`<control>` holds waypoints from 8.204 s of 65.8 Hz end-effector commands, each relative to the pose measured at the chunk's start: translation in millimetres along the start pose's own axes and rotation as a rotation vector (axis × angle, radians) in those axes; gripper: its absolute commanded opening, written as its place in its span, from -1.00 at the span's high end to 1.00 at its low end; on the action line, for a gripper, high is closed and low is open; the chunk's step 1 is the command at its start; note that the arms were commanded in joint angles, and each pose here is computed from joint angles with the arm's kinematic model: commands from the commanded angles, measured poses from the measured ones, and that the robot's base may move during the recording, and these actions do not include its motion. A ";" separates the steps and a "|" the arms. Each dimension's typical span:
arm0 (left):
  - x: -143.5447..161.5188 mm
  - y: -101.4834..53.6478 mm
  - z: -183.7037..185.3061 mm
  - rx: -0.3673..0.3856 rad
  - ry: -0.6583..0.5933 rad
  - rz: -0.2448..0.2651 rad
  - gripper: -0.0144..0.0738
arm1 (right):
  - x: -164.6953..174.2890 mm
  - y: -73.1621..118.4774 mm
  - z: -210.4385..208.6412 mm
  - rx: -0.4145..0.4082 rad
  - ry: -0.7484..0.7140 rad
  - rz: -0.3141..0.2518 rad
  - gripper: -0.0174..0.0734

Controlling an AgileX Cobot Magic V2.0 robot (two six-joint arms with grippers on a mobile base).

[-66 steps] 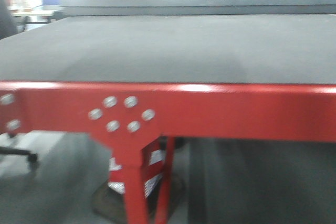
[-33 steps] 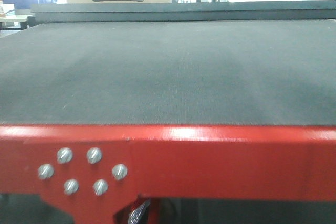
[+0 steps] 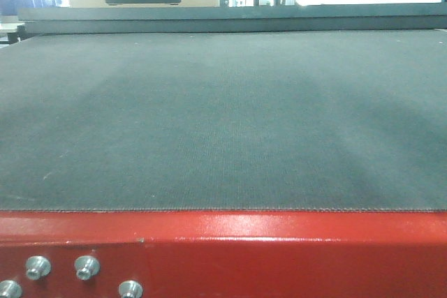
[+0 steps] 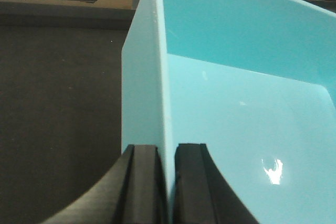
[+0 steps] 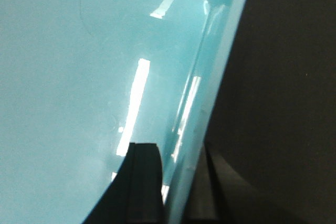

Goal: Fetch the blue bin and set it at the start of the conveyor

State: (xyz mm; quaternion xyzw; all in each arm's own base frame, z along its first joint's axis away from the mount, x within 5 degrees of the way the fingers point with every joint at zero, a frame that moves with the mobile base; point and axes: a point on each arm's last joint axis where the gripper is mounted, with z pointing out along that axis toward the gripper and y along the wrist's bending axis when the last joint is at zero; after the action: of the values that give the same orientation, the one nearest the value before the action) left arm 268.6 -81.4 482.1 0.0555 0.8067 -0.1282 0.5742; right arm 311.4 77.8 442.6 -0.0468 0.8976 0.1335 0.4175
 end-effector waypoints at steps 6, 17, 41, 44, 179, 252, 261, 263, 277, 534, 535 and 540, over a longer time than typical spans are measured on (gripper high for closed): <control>-11.4 -2.7 -9.2 0.029 -0.091 -0.024 0.93 | -4.8 -2.0 -4.4 0.024 -0.039 -0.044 0.95; -11.4 -2.7 -9.2 0.029 -0.091 -0.024 0.93 | -4.8 -2.0 -4.4 0.024 -0.039 -0.044 0.95; -11.4 -2.7 -9.2 0.029 -0.091 -0.024 0.93 | -4.8 -2.0 -4.4 0.024 -0.039 -0.044 0.95; -11.4 -2.7 -9.2 0.029 -0.091 -0.024 0.93 | -4.8 -2.0 -4.4 0.024 -0.039 -0.044 0.95; 162.0 23.2 98.5 -0.070 0.507 -0.024 -0.49 | 98.6 -38.5 99.6 0.138 0.287 -0.069 -0.60; 212.7 65.6 -89.0 -0.249 0.071 0.056 0.92 | 222.1 -78.4 -36.9 0.291 -0.167 -0.021 0.97; 224.4 61.1 -118.5 -0.246 -0.048 0.076 0.92 | 240.8 -72.8 -56.9 0.283 -0.327 -0.046 0.97; 225.8 59.9 -126.1 -0.245 -0.083 0.081 0.92 | 243.2 -71.3 -62.1 0.281 -0.367 -0.052 0.97; 229.4 53.1 -165.1 -0.241 -0.270 0.102 0.92 | 252.7 -60.2 -100.5 0.269 -0.596 -0.084 0.97; 322.0 72.5 -133.7 -0.367 -0.385 0.112 0.92 | 339.4 -79.5 -70.3 0.399 -0.777 -0.058 0.97; 322.0 72.5 -133.7 -0.367 -0.385 0.112 0.92 | 339.4 -79.5 -70.3 0.399 -0.777 -0.058 0.97; 322.0 72.5 -133.7 -0.367 -0.385 0.112 0.92 | 339.4 -79.5 -70.3 0.399 -0.777 -0.058 0.97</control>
State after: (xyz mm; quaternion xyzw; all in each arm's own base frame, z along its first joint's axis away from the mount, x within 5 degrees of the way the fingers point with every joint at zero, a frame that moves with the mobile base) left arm 56.6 5.8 206.9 -0.0290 0.6994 0.0439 0.7128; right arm 56.5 -8.6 208.5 0.0637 0.6927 -0.0438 0.7171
